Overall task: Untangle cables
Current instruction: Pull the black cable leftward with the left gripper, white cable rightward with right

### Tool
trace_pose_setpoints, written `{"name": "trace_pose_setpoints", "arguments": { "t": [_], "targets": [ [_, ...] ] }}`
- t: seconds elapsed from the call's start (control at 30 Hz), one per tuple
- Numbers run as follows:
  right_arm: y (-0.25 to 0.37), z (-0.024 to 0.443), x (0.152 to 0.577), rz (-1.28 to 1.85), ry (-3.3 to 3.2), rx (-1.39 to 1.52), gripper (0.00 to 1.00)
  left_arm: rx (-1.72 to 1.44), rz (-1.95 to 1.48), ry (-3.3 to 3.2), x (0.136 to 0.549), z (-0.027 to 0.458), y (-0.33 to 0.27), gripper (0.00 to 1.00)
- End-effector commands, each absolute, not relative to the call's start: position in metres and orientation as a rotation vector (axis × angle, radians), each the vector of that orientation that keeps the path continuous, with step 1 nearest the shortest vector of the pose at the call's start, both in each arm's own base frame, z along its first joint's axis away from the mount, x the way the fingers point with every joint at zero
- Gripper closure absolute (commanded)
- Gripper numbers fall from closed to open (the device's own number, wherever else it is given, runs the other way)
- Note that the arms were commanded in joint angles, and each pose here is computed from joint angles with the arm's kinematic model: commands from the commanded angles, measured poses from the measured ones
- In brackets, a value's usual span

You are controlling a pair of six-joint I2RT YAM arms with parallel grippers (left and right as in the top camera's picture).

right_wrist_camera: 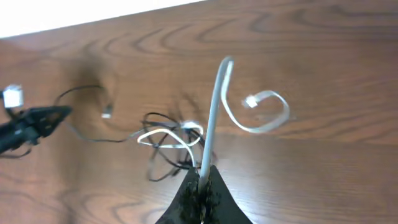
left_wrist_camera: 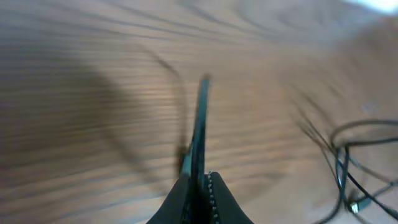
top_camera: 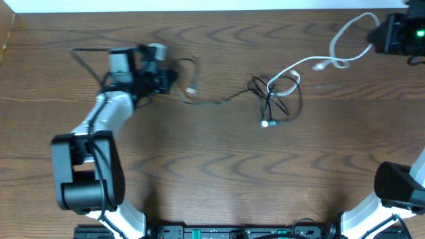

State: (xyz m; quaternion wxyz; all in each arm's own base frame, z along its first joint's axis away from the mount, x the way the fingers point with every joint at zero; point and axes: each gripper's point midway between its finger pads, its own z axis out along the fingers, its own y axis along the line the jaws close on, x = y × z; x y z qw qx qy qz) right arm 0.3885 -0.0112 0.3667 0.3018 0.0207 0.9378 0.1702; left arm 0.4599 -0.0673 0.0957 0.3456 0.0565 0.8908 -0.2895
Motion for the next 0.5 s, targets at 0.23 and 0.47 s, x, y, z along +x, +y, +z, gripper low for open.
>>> {"name": "trace_pose_setpoints", "arguments": {
  "t": [0.23,0.47],
  "targets": [
    [-0.070,0.376,0.395,0.401,2.399,0.203,0.99,-0.127,-0.672,2.296,0.470,0.097,0.007,0.93],
    [-0.146,0.368,0.380,0.316,2.373,0.459,0.99,-0.136,-0.622,2.274,0.476,0.100,0.016,0.92]
  ]
}}
